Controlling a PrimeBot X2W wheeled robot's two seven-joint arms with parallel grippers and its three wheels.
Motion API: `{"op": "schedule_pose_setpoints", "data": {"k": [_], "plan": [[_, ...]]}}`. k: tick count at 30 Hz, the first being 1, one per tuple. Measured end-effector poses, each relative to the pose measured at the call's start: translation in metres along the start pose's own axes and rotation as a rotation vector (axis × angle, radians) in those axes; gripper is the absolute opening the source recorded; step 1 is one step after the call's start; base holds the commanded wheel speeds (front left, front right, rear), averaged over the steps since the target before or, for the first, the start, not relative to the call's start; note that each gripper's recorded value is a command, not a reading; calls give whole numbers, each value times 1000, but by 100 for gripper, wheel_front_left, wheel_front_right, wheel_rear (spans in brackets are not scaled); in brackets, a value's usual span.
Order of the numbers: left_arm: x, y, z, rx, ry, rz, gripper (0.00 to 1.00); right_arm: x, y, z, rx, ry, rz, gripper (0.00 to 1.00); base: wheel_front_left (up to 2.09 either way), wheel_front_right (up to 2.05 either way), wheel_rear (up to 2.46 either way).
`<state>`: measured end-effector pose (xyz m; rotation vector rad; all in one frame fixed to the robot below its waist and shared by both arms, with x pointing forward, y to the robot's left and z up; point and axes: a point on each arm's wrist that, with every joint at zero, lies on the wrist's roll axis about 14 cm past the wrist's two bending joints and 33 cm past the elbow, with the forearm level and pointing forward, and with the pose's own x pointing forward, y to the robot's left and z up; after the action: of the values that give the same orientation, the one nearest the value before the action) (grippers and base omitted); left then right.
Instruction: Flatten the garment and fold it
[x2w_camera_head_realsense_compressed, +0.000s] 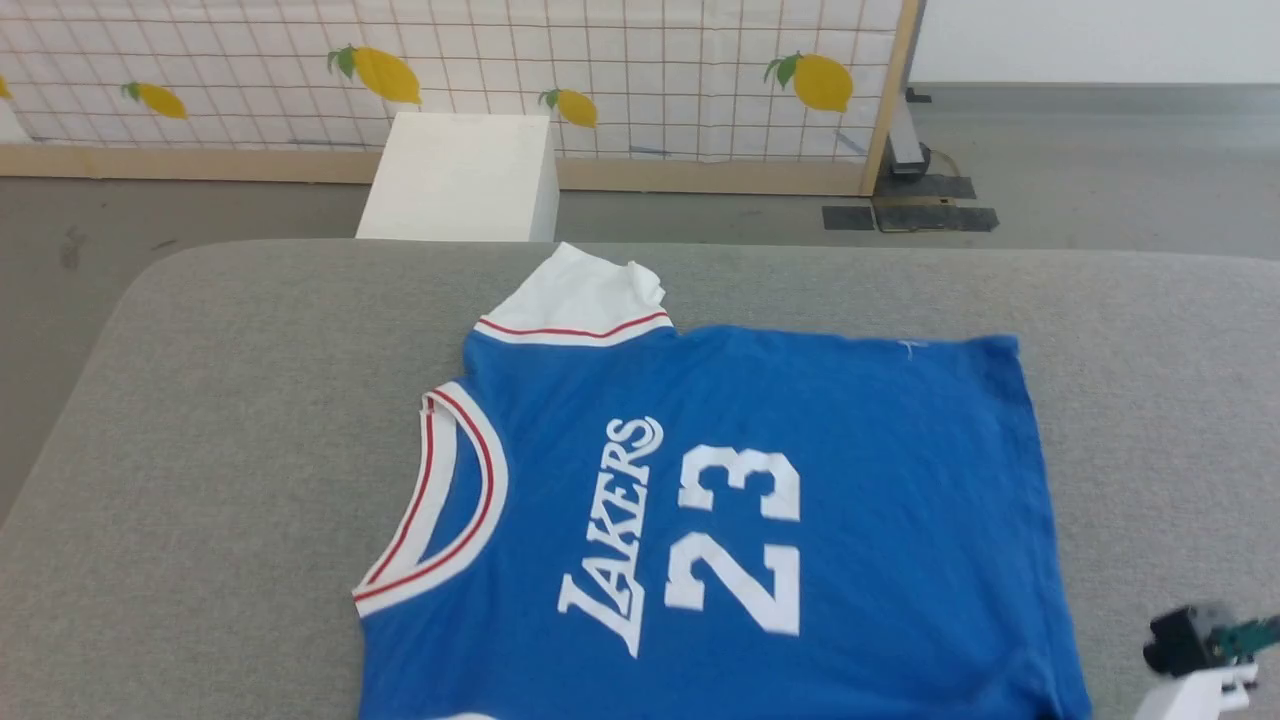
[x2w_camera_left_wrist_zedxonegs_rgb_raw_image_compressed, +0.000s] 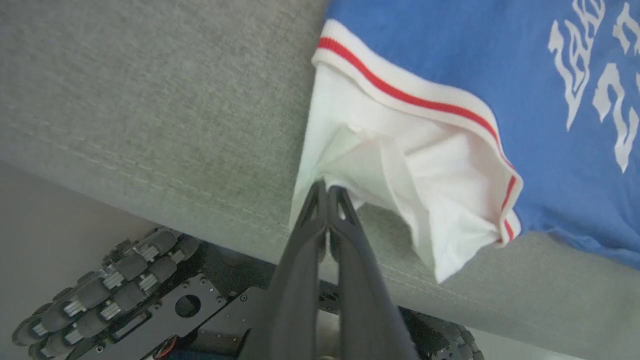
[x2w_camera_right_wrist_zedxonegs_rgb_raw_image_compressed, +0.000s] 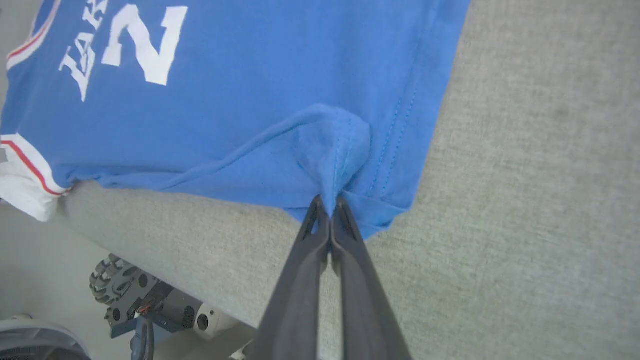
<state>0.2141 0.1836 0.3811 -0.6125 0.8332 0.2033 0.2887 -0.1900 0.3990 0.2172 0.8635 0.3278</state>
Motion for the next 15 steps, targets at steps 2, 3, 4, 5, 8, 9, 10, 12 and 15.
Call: {"op": "schedule_pose_setpoints", "data": {"k": [2,3,4,5,8,9,10,12,15], "plan": [[-5,-2,-3,-8,28,-13,0,-3,-2,-17,6,84,-1,0,0,0,0],[-6,-5,0,-14,20,-23,0,-4,-2,-24,13,115,-2,0,0,0,0],[-8,-9,0,-23,27,-41,0,-6,-2,-28,24,143,0,0,0,0,0],[-9,-15,4,-38,19,-63,0,-7,-2,-30,27,155,1,0,0,0,0],[-14,-37,27,-74,-71,-150,0,-10,-2,-14,44,83,-3,0,0,0,0],[-15,-42,36,-78,-104,-170,0,-11,-3,-8,44,57,-8,0,0,0,0],[-17,-52,45,-70,-135,-210,0,-11,-3,-2,42,33,-12,0,0,0,0],[-19,-72,63,-53,-187,-282,0,-11,-2,7,31,5,-17,0,0,0,0],[-14,-93,92,14,-260,-334,0,-9,-3,22,12,-21,-26,0,0,0,0]]}}
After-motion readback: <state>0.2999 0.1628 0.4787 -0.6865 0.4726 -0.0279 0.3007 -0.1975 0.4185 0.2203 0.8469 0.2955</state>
